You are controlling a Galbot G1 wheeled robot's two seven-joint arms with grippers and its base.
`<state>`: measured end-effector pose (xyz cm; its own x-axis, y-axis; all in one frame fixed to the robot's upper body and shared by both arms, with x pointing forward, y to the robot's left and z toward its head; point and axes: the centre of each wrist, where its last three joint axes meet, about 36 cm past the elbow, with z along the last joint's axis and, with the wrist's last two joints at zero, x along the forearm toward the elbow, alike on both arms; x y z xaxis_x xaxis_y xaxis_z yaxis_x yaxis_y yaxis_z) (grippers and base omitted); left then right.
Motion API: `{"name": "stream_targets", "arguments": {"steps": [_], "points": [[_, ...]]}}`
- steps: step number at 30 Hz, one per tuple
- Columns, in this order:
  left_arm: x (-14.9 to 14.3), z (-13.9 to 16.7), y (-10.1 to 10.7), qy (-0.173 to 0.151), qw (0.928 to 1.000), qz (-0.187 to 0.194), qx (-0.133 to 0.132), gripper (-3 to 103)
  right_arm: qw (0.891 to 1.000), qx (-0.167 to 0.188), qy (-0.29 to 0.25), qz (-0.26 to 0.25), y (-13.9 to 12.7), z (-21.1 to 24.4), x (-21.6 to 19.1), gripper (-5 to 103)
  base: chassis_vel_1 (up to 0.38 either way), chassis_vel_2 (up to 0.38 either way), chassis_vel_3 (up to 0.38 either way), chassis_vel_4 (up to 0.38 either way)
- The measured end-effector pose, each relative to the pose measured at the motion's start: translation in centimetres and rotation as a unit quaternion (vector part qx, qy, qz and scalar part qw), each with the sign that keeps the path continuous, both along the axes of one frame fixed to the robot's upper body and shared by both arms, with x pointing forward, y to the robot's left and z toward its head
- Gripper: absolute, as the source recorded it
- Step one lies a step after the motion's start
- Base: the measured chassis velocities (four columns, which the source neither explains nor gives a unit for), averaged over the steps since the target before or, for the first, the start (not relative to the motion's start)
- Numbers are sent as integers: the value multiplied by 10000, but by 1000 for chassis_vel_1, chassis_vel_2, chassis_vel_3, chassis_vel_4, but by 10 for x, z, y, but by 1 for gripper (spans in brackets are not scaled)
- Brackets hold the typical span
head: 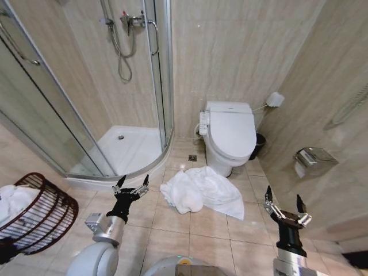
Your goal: Discard the used towel into the hamper.
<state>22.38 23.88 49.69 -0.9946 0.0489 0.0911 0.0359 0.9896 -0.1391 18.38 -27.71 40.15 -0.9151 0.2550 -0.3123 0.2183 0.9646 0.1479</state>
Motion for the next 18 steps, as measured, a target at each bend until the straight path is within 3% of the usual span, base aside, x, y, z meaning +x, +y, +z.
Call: {"name": "stream_targets", "arguments": {"steps": [18], "points": [[0, 0, 0, 0, 10000, 0, 0, 100, 10000, -6, 12, -13, 0, -3, -1, 100, 0, 0, 0, 0]]}}
